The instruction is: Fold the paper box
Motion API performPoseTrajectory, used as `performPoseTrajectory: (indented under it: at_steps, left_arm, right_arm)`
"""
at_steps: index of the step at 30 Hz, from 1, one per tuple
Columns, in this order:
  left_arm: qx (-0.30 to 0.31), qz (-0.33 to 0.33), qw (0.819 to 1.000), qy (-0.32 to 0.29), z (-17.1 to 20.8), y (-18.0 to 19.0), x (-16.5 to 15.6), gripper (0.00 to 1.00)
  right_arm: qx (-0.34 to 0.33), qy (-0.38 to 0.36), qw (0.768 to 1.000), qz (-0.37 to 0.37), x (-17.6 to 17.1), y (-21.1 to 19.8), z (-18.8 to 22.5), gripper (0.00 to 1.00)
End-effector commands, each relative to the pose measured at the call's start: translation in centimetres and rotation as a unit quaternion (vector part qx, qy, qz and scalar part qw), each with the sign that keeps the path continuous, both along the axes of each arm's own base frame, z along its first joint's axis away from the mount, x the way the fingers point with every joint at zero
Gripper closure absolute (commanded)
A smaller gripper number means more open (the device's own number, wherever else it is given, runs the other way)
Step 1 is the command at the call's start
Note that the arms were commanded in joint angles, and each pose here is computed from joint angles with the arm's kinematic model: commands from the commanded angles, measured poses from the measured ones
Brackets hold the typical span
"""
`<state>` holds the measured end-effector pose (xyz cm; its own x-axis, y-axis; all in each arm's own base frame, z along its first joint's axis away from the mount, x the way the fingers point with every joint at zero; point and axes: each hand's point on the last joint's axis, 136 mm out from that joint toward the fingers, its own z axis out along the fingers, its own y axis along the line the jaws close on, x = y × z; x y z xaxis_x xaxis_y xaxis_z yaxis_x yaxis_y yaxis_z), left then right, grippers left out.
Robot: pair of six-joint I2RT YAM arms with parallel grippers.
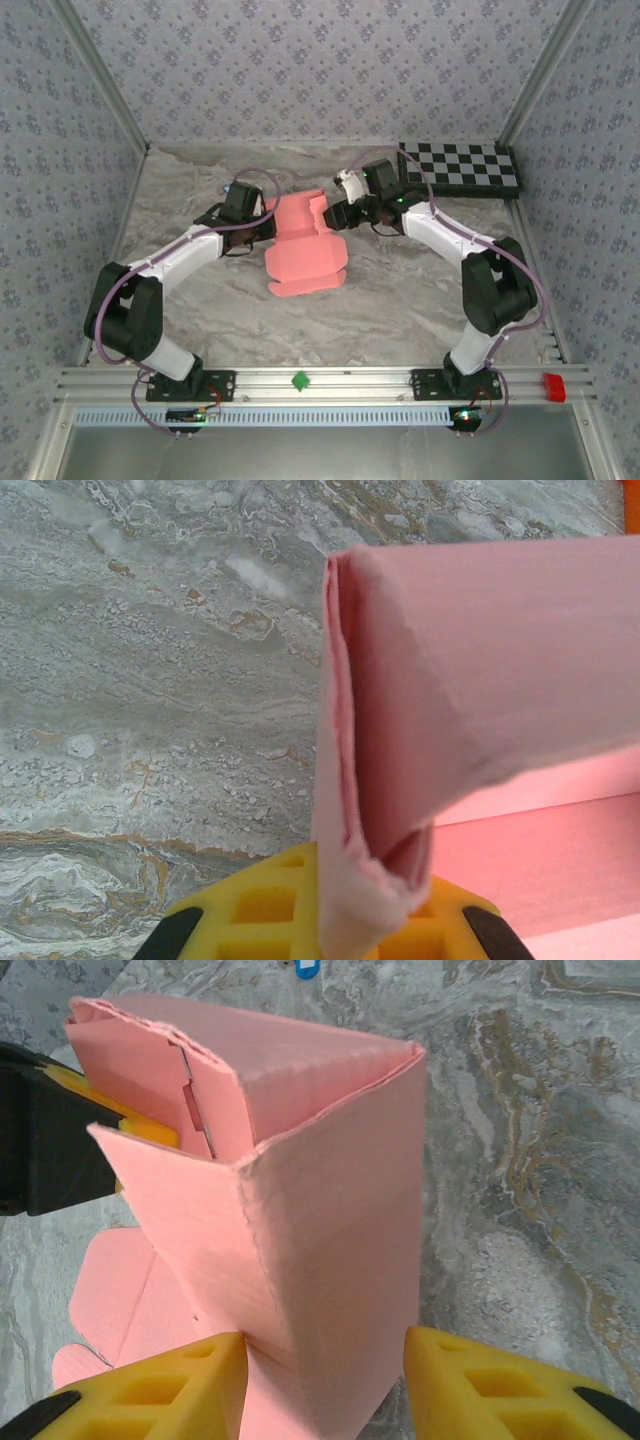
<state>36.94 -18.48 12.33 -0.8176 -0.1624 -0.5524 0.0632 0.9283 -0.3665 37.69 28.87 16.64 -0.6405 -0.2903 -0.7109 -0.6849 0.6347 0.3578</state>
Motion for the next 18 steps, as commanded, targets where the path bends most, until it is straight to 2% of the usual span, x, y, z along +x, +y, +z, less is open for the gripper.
performPoseTrajectory:
  at_steps: [1, 18]
  left_arm:
    - [-0.02, -0.002, 1.0, -0.012, 1.6, -0.7, 0.4, 1.0]
    - [-0.033, -0.003, 0.999, -0.008, 1.7, -1.2, 0.5, 1.0]
  right_arm:
    - [-0.004, -0.005, 1.0, -0.001, 0.5, 0.6, 0.5, 0.53]
    - [-0.086, -0.029, 0.995, -0.041, 2.0, 0.4, -1.6, 0.51]
